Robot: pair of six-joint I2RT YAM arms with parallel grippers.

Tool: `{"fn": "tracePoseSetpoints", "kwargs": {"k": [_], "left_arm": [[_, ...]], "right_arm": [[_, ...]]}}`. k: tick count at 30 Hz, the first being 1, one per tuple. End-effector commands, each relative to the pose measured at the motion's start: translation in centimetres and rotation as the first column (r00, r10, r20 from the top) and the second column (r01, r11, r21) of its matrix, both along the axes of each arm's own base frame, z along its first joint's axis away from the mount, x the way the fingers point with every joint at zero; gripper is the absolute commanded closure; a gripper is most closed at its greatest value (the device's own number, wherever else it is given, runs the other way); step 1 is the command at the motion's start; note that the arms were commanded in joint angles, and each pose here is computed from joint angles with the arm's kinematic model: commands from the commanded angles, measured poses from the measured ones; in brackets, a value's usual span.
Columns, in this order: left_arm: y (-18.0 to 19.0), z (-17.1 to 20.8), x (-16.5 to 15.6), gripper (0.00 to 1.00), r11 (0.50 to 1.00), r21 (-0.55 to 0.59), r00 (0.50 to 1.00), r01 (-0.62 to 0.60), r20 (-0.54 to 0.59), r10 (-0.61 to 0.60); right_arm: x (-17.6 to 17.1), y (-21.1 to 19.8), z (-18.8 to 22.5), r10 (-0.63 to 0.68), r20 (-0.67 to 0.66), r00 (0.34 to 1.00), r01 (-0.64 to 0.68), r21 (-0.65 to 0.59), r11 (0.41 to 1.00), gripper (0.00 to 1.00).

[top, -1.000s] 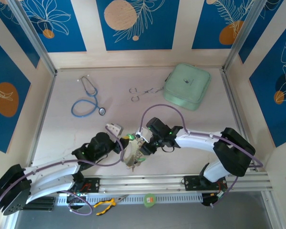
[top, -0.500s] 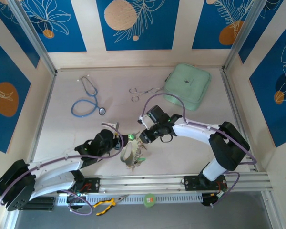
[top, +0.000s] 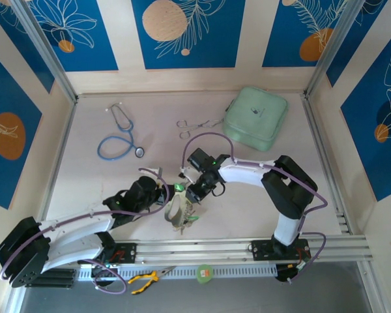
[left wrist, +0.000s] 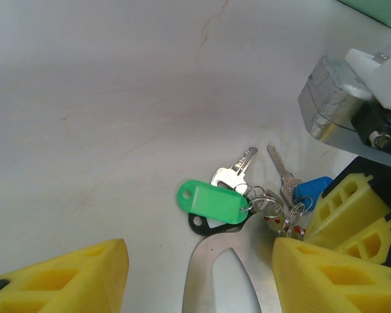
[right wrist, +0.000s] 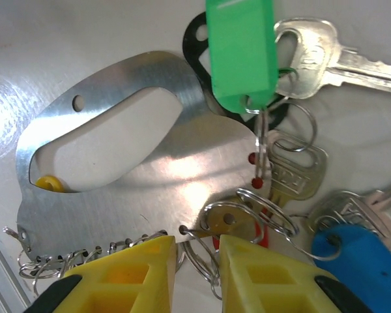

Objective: Put the keys on the keyring

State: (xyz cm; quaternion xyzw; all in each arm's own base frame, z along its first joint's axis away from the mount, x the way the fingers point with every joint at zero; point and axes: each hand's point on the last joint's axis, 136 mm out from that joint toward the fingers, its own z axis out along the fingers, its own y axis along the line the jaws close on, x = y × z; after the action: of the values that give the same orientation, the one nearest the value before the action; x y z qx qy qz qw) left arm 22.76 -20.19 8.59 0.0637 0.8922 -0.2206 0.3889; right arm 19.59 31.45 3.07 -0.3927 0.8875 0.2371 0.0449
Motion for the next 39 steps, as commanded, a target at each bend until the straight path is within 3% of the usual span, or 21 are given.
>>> {"fn": "tracePoseSetpoints", "kwargs": {"k": [1, 10, 14, 18, 28, 39], "left_arm": [[-0.2, 0.7, 0.3, 0.4, 1.0, -0.017, 1.0, -0.002, -0.004, 0.002], [-0.2, 0.7, 0.3, 0.4, 1.0, -0.009, 1.0, 0.001, -0.006, -0.001], [-0.1, 0.7, 0.3, 0.4, 1.0, -0.007, 1.0, -0.005, -0.005, 0.005], [0.2, 0.5, 0.1, 0.4, 1.0, 0.001, 1.0, -0.014, -0.022, 0.014], [1.8, -1.8, -5.7, 0.51, 0.999, -0.035, 0.942, -0.028, -0.336, 0.015], [2.3, -0.9, -4.3, 0.47, 0.998, 0.001, 0.961, -0.059, -0.271, 0.057]], "right_arm": [[-0.7, 0.8, 0.4, 0.038, -0.032, 0.999, -0.038, 0.018, 0.999, 0.76], [-1.0, 0.8, 1.8, 0.046, -0.021, 0.999, -0.045, 0.052, 0.998, 0.81], [-0.7, -0.4, 2.3, -0.011, 0.001, 1.0, 0.011, 0.028, 1.0, 0.69], [-1.7, -1.0, 3.2, -0.034, -0.001, 0.999, 0.034, 0.03, 0.999, 0.66], [-1.1, -1.2, 4.6, -0.135, -0.018, 0.991, 0.136, 0.107, 0.985, 0.67], [-4.3, -0.3, 1.1, 0.013, -0.037, 0.999, -0.013, 0.003, 1.0, 0.68]]}}
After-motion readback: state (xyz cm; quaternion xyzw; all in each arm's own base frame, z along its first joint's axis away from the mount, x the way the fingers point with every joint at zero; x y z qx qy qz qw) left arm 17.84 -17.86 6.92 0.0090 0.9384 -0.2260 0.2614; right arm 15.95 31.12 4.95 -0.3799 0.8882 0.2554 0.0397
